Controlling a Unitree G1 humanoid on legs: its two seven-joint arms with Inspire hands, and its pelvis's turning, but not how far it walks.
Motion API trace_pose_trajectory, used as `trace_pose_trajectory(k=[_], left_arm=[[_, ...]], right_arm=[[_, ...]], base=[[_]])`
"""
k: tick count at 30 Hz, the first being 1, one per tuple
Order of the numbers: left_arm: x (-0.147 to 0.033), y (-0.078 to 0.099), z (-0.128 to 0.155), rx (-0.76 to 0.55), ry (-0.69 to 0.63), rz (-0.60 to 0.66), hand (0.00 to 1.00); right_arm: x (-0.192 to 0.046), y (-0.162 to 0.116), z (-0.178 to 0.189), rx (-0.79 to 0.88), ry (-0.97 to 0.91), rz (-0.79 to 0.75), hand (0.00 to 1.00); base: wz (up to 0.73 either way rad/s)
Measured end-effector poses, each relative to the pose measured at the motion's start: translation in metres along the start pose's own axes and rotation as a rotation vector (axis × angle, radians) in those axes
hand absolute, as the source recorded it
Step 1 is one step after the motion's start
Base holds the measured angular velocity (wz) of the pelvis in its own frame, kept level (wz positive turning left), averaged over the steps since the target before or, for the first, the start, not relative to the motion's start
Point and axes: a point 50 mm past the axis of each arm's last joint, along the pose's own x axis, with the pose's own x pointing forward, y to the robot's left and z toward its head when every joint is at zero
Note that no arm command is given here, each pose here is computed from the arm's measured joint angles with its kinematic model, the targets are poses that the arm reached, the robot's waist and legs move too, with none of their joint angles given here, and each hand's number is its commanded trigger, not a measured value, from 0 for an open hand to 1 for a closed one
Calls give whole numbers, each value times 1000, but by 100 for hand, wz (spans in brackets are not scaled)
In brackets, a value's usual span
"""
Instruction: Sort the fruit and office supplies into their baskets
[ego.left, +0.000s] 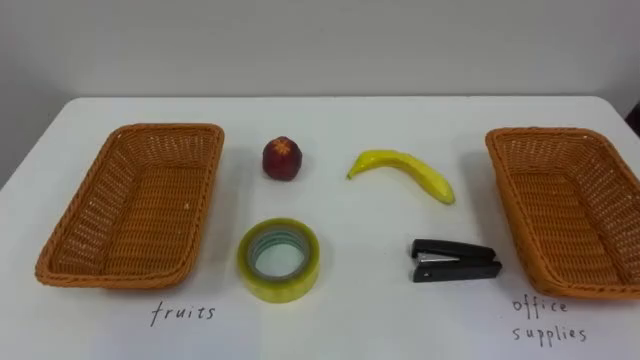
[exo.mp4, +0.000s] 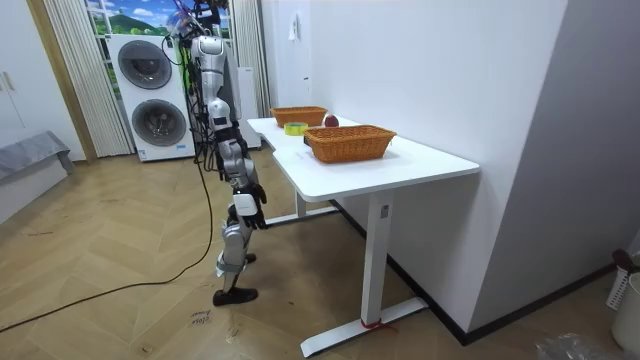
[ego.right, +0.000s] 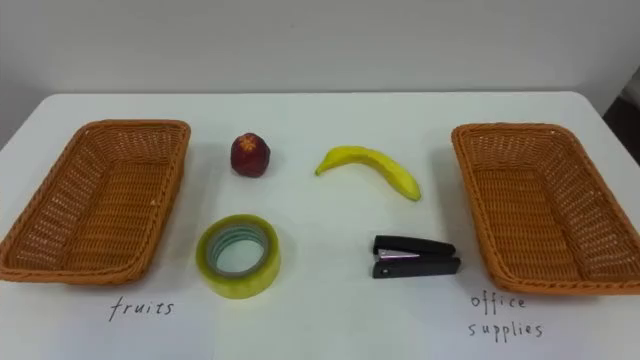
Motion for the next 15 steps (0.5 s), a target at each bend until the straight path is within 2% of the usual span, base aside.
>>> trace_pose_trajectory(k=[15], left_arm=[[1,3,7,-21,-11,10,0]], right_arm=[[1,2,3,-35,8,-3,0]], base=[[0]])
